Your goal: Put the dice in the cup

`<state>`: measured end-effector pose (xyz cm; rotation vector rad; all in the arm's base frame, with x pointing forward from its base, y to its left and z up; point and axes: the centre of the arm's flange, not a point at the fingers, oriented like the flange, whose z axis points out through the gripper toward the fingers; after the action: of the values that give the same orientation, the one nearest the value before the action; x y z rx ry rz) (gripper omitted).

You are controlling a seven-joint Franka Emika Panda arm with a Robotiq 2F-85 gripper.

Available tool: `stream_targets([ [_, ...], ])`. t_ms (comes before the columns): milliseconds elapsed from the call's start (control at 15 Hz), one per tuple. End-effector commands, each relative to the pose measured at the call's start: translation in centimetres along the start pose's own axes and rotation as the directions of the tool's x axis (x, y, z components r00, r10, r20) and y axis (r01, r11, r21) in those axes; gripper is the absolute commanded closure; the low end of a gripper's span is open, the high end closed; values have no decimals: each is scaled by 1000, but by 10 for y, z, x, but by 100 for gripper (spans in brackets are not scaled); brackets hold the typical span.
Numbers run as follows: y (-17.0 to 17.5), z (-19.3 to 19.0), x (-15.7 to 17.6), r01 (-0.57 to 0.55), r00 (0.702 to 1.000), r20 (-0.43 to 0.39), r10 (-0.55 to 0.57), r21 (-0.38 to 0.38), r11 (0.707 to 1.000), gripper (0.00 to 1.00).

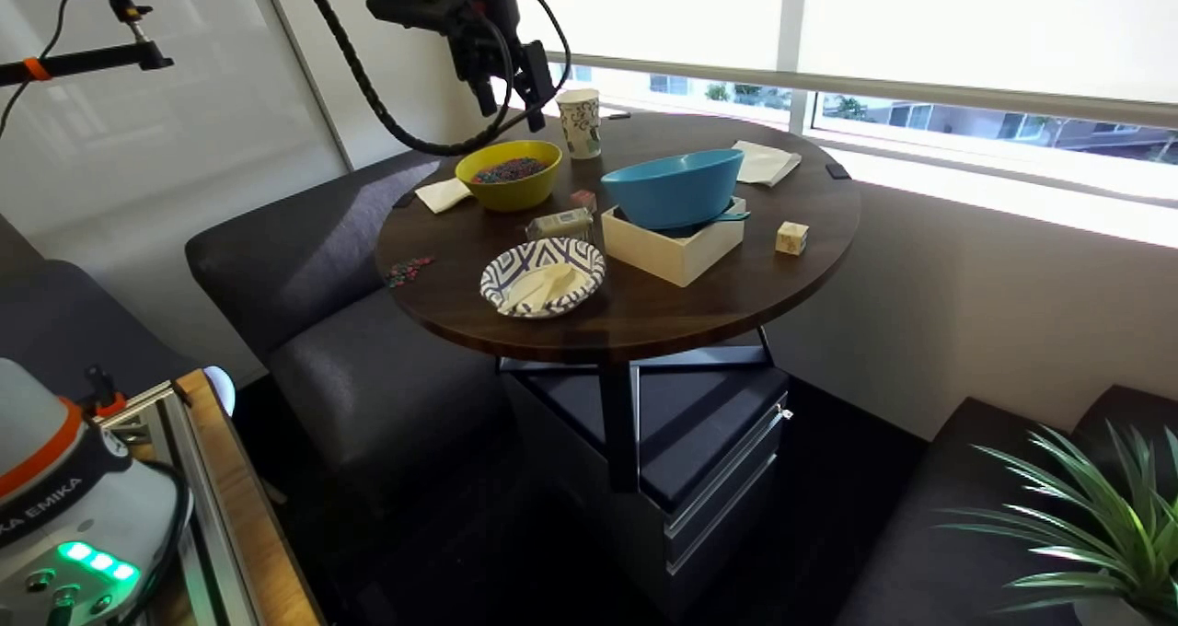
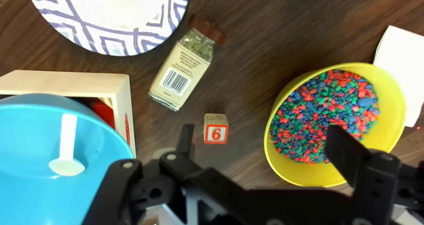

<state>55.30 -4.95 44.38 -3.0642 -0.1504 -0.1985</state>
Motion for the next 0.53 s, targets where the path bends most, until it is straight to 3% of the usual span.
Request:
stream_targets([
  [0,-1,4,7,-12,1000,-7,12,15,1000,0],
  [200,0,15,23,-53,996,-77,55,27,998,0],
  [467,3,38,41,-67,988,-146,59,-56,996,0],
])
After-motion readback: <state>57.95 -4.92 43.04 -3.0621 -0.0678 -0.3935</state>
